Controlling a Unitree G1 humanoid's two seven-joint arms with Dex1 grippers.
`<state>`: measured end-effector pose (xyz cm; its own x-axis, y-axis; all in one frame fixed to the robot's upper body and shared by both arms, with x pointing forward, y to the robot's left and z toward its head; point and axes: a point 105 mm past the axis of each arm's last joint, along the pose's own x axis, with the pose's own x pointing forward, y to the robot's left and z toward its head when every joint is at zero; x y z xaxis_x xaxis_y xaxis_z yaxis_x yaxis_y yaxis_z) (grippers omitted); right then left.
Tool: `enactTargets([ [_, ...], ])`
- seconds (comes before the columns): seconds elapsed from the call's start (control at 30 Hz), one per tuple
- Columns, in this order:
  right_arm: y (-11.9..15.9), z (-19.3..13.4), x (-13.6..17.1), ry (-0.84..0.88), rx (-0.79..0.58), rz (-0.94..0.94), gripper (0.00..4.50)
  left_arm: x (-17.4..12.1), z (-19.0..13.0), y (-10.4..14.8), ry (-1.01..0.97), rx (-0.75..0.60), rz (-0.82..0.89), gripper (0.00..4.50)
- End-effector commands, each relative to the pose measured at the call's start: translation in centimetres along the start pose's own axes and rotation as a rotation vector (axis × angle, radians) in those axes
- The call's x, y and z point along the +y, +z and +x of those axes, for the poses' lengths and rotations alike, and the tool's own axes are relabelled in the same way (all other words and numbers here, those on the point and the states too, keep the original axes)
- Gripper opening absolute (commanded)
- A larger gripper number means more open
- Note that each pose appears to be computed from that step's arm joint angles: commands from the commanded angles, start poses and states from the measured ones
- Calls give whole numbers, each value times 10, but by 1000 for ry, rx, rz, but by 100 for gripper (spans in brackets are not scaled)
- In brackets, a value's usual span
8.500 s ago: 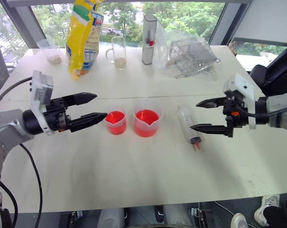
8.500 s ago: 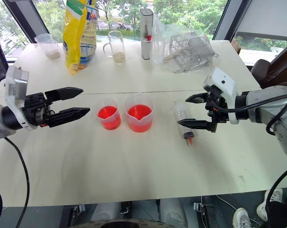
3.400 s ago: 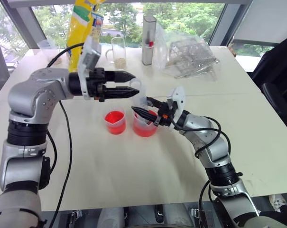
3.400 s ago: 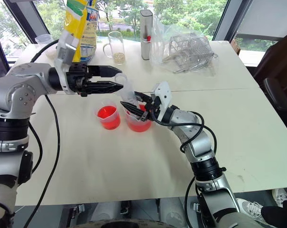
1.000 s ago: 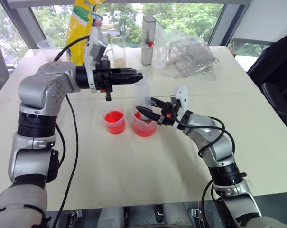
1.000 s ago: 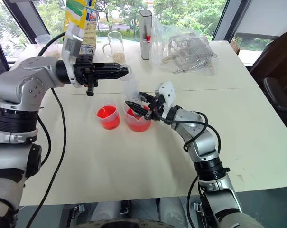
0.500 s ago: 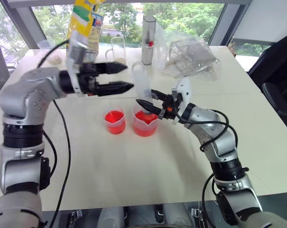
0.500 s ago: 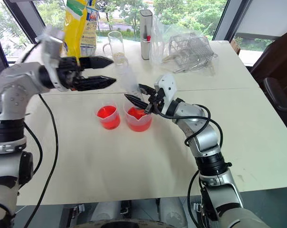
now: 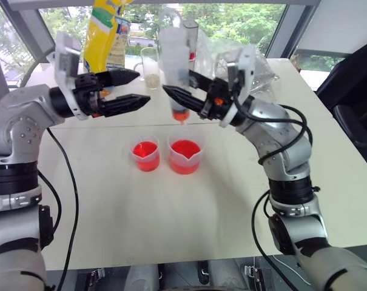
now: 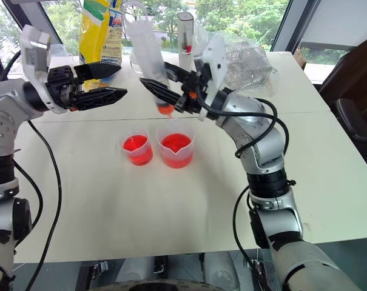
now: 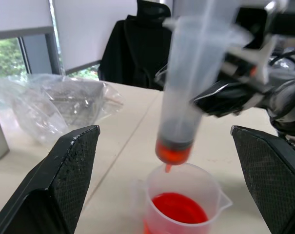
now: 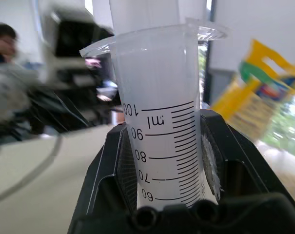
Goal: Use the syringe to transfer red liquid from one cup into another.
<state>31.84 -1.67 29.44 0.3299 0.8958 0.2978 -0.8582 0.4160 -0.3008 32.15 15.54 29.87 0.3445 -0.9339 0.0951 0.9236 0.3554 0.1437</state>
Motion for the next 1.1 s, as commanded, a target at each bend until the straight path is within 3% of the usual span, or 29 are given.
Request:
enactTargets([
  [0.03,5,17,13,64,-34,0,142,-1,-1,21,-12,-54,80,444],
  [0.37,-35,54,41,162,-21,91,142,-11,9,42,-43,-110,148,444],
  [0.67,-44,81,68,243,-65,127,142,-11,-7,58,13,-86,197,444],
  [0.9,-61,73,66,234,-51,158,142,-10,-10,58,71,-40,220,444],
  [1.1,-62,64,48,168,-54,164,142,-10,-21,43,112,52,221,444],
])
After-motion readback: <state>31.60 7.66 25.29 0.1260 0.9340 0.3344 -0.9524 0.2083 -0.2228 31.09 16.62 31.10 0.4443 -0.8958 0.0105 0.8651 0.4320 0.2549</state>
